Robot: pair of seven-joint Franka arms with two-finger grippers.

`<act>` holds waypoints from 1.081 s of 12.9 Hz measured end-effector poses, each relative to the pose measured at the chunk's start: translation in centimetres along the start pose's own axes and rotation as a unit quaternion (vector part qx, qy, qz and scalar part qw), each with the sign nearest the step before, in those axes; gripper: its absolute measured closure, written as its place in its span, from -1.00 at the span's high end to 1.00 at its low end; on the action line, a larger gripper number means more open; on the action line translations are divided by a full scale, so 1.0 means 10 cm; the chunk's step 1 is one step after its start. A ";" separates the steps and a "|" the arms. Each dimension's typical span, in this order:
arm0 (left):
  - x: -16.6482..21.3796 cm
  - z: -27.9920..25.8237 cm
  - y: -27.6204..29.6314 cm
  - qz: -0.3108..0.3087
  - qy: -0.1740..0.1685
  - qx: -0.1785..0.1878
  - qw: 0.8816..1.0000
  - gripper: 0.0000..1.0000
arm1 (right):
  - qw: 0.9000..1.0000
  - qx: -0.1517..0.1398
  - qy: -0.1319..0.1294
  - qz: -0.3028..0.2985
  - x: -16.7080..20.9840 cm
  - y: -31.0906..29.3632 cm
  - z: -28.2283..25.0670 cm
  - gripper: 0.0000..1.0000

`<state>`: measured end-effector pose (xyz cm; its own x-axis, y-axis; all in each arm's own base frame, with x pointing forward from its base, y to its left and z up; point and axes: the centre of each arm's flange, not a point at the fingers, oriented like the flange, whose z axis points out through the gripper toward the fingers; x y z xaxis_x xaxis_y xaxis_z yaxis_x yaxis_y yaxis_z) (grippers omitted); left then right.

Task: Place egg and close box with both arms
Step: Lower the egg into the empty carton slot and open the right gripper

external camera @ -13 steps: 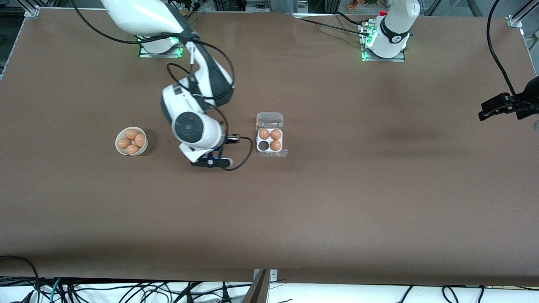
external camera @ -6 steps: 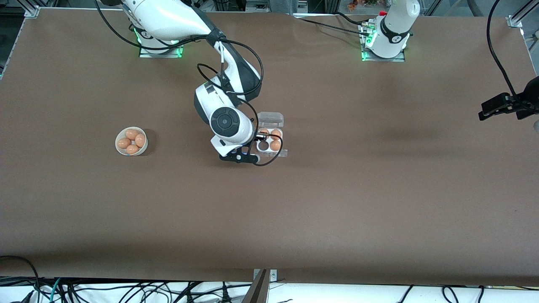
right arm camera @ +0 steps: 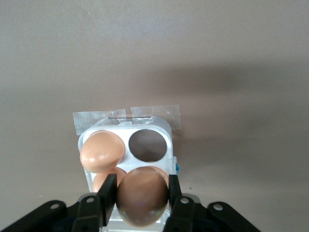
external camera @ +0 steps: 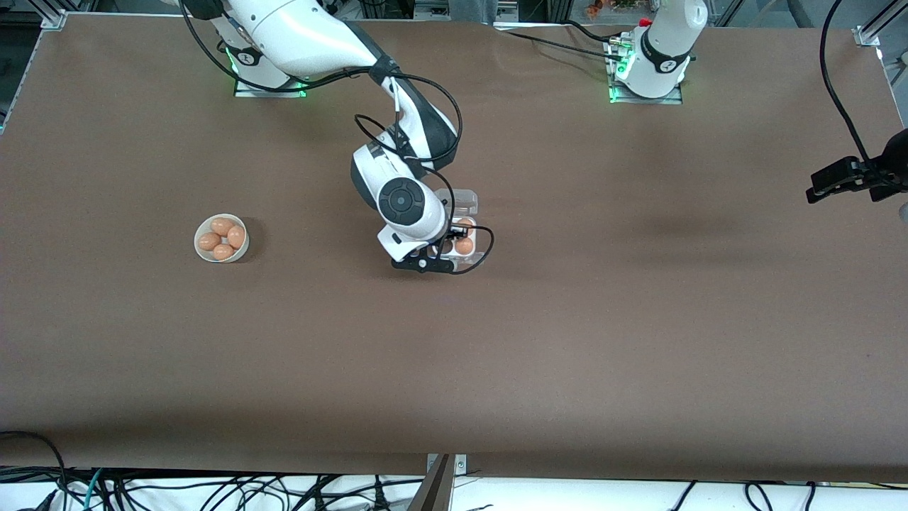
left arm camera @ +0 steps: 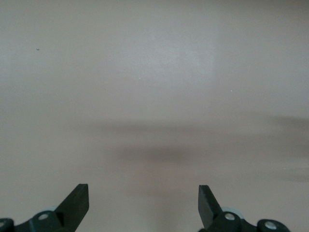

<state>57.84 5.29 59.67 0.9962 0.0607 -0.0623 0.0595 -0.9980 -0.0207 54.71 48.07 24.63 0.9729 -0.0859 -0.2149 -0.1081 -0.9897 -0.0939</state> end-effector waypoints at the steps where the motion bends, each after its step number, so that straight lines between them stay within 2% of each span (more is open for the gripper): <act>1: 0.00 0.00 0.00 0.000 0.000 0.000 1.000 1.00 | 1.000 0.001 0.002 0.000 0.01 -0.02 0.03 -0.05; 10: 0.01 0.02 0.00 0.000 -0.002 0.000 1.000 1.00 | 1.000 0.008 0.012 0.002 0.09 -0.03 0.19 -0.05; 14: 0.03 0.06 0.05 0.005 -0.006 0.000 1.000 1.00 | 1.000 0.011 0.015 0.002 0.10 -0.03 0.17 0.68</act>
<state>58.12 4.79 59.07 0.9959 0.0515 -0.0742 0.0501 -0.9985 -0.0200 55.41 48.51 22.80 0.9782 -0.0929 -0.1856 -0.1154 -0.9867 -0.1144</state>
